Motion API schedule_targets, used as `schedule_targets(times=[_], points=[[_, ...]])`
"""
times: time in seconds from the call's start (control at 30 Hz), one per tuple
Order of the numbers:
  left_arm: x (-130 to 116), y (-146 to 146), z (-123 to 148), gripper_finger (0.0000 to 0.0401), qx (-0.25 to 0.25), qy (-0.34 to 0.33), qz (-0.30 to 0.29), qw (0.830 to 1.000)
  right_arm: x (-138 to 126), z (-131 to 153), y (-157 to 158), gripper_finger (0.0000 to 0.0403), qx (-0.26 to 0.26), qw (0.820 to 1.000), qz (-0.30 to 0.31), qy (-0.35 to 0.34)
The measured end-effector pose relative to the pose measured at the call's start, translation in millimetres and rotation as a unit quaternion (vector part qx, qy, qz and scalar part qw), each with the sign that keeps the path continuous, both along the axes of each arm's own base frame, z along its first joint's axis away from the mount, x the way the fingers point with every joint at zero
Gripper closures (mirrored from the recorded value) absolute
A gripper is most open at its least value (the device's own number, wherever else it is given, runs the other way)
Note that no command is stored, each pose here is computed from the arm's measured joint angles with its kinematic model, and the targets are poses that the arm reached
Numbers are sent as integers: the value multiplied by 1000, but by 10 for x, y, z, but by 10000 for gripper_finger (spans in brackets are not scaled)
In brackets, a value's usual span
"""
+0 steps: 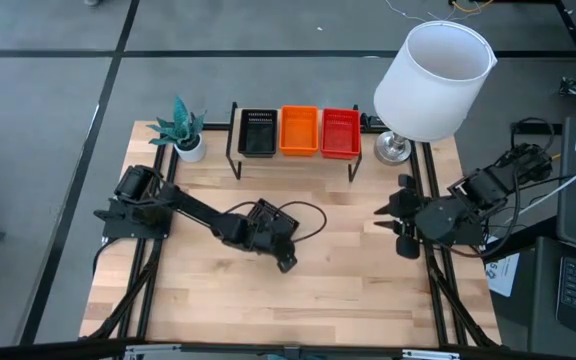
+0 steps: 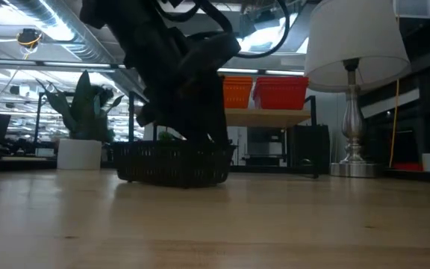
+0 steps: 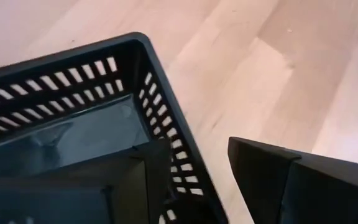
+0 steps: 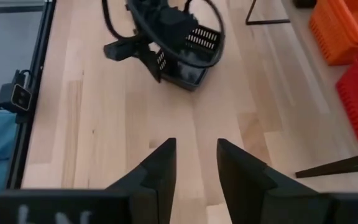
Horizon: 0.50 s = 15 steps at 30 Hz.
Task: Stack baskets on shelf by color
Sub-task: Stack the black bin on top of the black bin on the shelf
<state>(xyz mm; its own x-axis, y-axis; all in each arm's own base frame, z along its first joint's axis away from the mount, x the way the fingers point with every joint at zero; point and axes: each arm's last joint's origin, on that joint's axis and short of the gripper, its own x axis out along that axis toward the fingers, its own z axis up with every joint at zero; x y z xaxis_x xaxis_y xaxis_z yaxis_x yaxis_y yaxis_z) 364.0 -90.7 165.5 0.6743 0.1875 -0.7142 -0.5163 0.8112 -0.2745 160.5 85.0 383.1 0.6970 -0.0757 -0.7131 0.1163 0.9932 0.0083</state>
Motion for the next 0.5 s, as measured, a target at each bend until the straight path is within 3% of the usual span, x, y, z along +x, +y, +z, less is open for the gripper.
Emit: schedule_targets(times=[0.37,0.5], points=[[-18,-46,-123,252,3,31,-17,999,24,-22,12,289,-6,1000,-3,6],[-15,-57,-179,274,17,46,-30,998,20,-27,11,289,-8,1000,-3,9]])
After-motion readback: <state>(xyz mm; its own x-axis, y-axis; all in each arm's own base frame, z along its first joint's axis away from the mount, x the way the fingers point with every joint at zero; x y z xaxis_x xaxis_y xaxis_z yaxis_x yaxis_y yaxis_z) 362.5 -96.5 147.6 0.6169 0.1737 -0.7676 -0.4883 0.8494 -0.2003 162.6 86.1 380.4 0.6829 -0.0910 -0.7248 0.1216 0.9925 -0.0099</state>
